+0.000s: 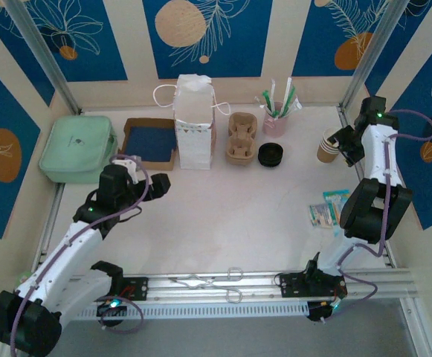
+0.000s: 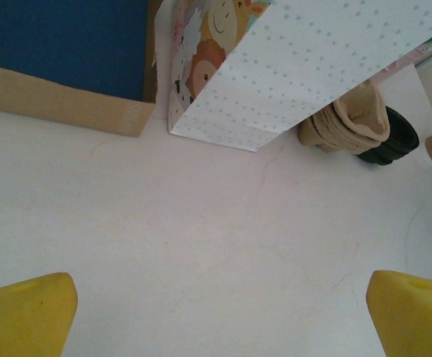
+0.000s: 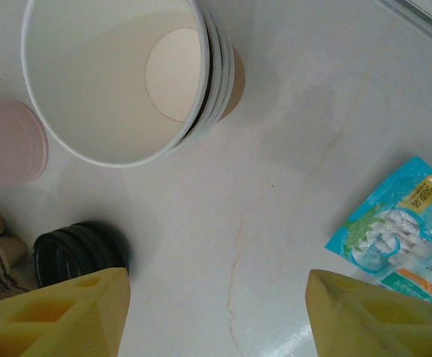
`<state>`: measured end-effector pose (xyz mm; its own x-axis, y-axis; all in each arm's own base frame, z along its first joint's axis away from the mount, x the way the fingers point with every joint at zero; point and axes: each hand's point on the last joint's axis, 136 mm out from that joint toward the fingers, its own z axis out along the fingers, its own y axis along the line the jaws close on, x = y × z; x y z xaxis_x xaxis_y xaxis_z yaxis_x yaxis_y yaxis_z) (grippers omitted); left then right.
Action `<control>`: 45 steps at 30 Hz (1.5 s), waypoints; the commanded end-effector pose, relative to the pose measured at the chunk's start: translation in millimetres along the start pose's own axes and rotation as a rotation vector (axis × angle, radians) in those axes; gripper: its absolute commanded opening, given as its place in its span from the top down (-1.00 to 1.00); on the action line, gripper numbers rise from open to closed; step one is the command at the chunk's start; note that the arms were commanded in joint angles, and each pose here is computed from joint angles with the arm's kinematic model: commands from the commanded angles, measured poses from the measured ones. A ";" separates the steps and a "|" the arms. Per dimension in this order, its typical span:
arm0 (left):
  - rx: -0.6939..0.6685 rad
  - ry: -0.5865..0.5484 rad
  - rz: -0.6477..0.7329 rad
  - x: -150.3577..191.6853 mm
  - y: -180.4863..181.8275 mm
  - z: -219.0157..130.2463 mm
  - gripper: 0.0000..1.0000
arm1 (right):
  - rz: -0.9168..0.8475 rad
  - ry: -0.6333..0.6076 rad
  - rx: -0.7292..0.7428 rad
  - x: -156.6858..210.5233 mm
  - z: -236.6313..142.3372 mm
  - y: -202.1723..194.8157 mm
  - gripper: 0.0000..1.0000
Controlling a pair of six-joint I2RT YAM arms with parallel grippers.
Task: Pack the takeout coffee
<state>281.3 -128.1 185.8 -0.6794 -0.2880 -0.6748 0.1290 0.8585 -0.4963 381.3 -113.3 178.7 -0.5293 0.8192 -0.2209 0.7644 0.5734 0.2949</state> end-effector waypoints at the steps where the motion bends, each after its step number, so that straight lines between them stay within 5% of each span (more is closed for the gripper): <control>1: 0.008 -0.001 -0.009 4.4 -1.2 -1.9 -0.98 | -0.005 -0.002 0.005 -5.8 -0.2 0.1 -0.27; 45: -0.015 0.000 -0.005 7.4 4.4 8.6 -0.97 | -0.015 0.030 0.064 -39.1 40.1 11.5 0.35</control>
<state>280.5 -127.1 173.1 -0.6921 -0.2977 -0.6575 0.1002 0.8625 -0.4960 426.4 -139.7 152.2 -0.5499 0.8106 -0.2016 0.7712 0.5854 0.2501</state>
